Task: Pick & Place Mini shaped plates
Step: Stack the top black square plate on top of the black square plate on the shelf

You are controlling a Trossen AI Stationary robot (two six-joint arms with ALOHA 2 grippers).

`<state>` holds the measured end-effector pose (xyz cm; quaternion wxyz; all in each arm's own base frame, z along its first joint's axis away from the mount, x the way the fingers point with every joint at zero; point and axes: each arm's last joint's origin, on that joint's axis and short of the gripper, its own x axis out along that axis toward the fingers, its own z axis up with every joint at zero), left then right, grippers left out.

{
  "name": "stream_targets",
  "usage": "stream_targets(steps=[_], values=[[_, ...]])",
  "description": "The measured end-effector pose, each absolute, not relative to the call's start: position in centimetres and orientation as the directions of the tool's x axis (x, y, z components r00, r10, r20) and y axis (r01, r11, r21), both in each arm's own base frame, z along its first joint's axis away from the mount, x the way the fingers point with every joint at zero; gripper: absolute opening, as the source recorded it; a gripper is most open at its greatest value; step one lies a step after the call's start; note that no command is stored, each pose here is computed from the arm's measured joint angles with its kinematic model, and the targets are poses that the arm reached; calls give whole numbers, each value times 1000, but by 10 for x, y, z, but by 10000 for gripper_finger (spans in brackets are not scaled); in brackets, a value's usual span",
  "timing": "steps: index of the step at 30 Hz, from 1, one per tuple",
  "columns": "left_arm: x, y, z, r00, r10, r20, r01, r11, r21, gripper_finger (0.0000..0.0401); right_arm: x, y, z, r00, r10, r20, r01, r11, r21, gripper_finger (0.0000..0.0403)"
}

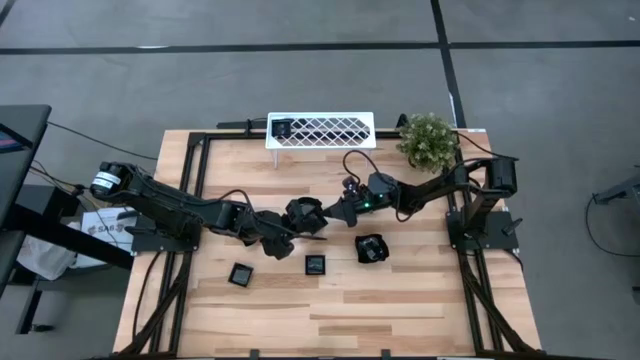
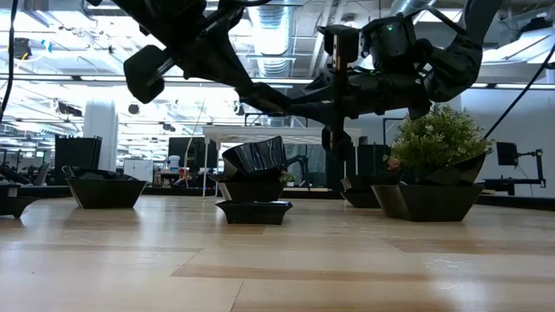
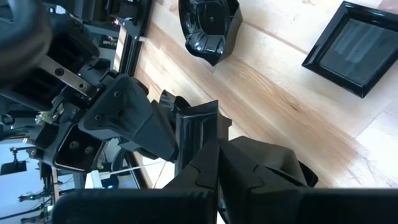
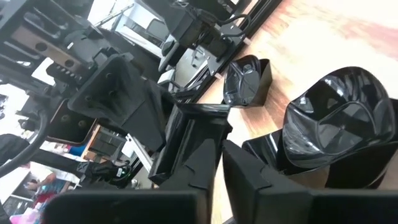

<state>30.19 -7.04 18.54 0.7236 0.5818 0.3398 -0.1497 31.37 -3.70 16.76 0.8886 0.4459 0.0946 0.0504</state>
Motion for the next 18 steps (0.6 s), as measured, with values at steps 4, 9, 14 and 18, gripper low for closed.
stream_targets(steps=[4,9,14,18], values=[[302,-70,185,724,174,-667,613,279,739,7,314,-37,168,977,175,-123,-6,598,801,75],[302,-71,185,724,153,-673,618,292,730,8,314,-36,168,974,193,-121,-22,610,792,129],[302,-71,185,723,152,-674,607,327,724,6,313,-44,169,976,194,-104,-40,623,781,167],[301,-71,185,722,152,-675,600,349,720,8,311,-55,170,981,167,-102,-25,623,782,184]])
